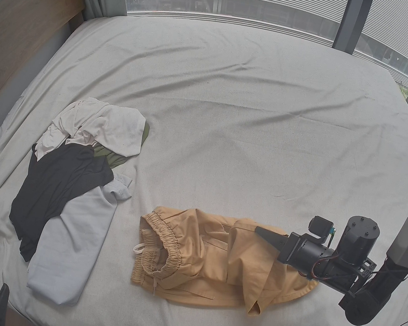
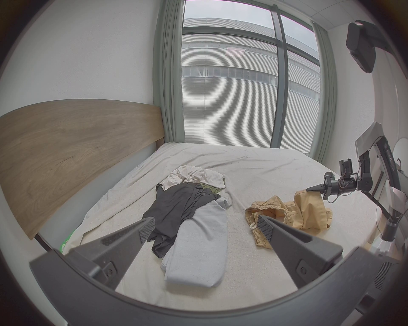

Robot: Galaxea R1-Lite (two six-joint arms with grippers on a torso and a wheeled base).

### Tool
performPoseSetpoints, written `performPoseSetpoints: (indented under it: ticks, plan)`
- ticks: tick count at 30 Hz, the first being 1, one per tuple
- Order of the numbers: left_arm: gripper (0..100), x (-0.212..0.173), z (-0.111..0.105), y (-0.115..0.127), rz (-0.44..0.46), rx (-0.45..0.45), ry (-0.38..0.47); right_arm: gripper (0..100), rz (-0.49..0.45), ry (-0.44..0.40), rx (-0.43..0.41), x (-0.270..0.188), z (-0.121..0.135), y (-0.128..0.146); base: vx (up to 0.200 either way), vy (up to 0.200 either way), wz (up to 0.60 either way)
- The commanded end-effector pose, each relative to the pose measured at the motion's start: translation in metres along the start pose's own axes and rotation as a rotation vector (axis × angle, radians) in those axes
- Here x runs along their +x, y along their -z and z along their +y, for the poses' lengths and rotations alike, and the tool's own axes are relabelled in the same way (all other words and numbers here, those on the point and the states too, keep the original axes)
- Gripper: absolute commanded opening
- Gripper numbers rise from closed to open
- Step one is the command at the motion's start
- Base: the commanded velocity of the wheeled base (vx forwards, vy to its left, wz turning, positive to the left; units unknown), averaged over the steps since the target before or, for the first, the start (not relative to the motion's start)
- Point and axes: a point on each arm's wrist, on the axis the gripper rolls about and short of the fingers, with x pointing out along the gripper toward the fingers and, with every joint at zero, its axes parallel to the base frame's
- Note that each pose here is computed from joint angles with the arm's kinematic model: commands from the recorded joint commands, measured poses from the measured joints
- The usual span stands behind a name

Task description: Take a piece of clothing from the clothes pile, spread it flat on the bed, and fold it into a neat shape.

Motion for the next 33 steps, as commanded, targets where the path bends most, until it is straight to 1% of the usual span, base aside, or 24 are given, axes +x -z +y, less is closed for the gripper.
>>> performPoseSetpoints:
  ticks: [1,4,6,7,8,9,10,12,13,14,15,17,19,21,22,23,24,25,26,27,29,30,31,33]
  plan:
    - [100,0.000,0.000,0.005,0.002,0.010,0.005,0,0.008,0.005,0.003,-0.004,0.001,0.002,0.000,0.000,0.00]
    - [100,0.000,0.000,0.005,0.001,0.025,0.009,0,0.005,0.002,-0.001,-0.011,0.005,0.001,0.000,0.000,0.00]
    - [100,0.000,-0.001,0.005,-0.002,0.039,0.028,0,-0.003,-0.002,-0.006,-0.021,0.010,-0.001,0.000,0.000,0.00]
    - [100,0.000,-0.001,0.002,-0.022,0.037,0.046,0,-0.010,-0.005,-0.010,-0.025,0.013,-0.003,0.000,0.000,0.00]
    - [100,-0.004,-0.002,-0.014,-0.101,0.031,0.064,0,-0.016,-0.007,-0.014,-0.029,0.014,-0.004,0.000,0.000,0.00]
    - [100,-0.010,-0.003,-0.046,-0.208,0.038,0.079,0,-0.024,-0.011,-0.019,-0.032,0.017,-0.006,0.000,0.000,0.00]
    - [100,-0.011,-0.004,-0.076,-0.260,0.048,0.091,0,-0.029,-0.014,-0.021,-0.034,0.018,-0.007,0.000,0.000,0.00]
    - [100,-0.007,-0.006,-0.123,-0.308,0.062,0.120,0,-0.039,-0.013,-0.024,-0.036,0.018,-0.009,0.000,0.000,0.00]
    - [100,-0.006,-0.006,-0.128,-0.311,0.066,0.127,0,-0.040,-0.012,-0.025,-0.036,0.018,-0.010,0.000,0.000,0.00]
    - [100,0.002,-0.006,-0.147,-0.300,0.073,0.195,0,-0.049,-0.014,-0.048,-0.037,0.018,-0.011,0.000,0.000,0.00]
    - [100,0.014,-0.007,-0.152,-0.261,0.070,0.250,0,-0.054,-0.015,-0.067,-0.038,0.019,-0.011,0.000,0.000,0.00]
    - [100,0.034,-0.010,-0.159,-0.184,0.029,0.338,0,-0.071,-0.011,-0.096,-0.040,0.018,-0.015,0.000,0.000,0.00]
    - [100,0.050,-0.014,-0.161,-0.116,-0.057,0.418,0,-0.091,-0.013,-0.115,-0.043,0.020,-0.020,0.000,0.000,0.00]
    - [100,0.068,-0.020,-0.164,-0.045,-0.161,0.494,0,-0.109,-0.032,-0.122,-0.045,0.024,-0.024,0.000,0.000,0.00]
    - [100,0.069,-0.021,-0.164,-0.038,-0.169,0.500,0,-0.111,-0.032,-0.122,-0.045,0.024,-0.025,0.000,0.000,0.00]
    - [100,0.084,-0.027,-0.164,0.029,-0.234,0.544,0,-0.128,-0.033,-0.127,-0.046,0.025,-0.029,0.000,0.000,0.00]
    - [100,0.095,-0.031,-0.159,0.085,-0.247,0.558,0,-0.136,-0.030,-0.130,-0.047,0.024,-0.030,0.000,0.000,0.00]
    - [100,0.101,-0.034,-0.157,0.109,-0.247,0.562,0,-0.139,-0.029,-0.130,-0.048,0.024,-0.031,0.000,0.000,0.00]
    - [100,0.112,-0.038,-0.152,0.161,-0.247,0.576,0,-0.144,-0.027,-0.132,-0.048,0.023,-0.032,0.000,0.000,0.00]
    - [100,0.112,-0.038,-0.152,0.161,-0.247,0.576,0,-0.144,-0.027,-0.132,-0.048,0.023,-0.032,0.000,0.000,0.00]
    - [100,0.136,-0.050,-0.139,0.259,-0.246,0.642,0,-0.151,-0.029,-0.141,-0.048,0.024,-0.034,0.000,0.000,0.00]
    - [100,0.138,-0.051,-0.137,0.263,-0.246,0.651,0,-0.151,-0.028,-0.143,-0.048,0.024,-0.034,0.000,0.000,0.00]
    - [100,0.148,-0.055,-0.131,0.287,-0.249,0.696,0,-0.150,-0.022,-0.144,-0.050,0.024,-0.034,0.000,0.000,0.00]
    - [100,0.153,-0.058,-0.126,0.289,-0.253,0.735,0,-0.139,-0.013,-0.138,-0.051,0.022,-0.032,0.000,0.000,0.00]
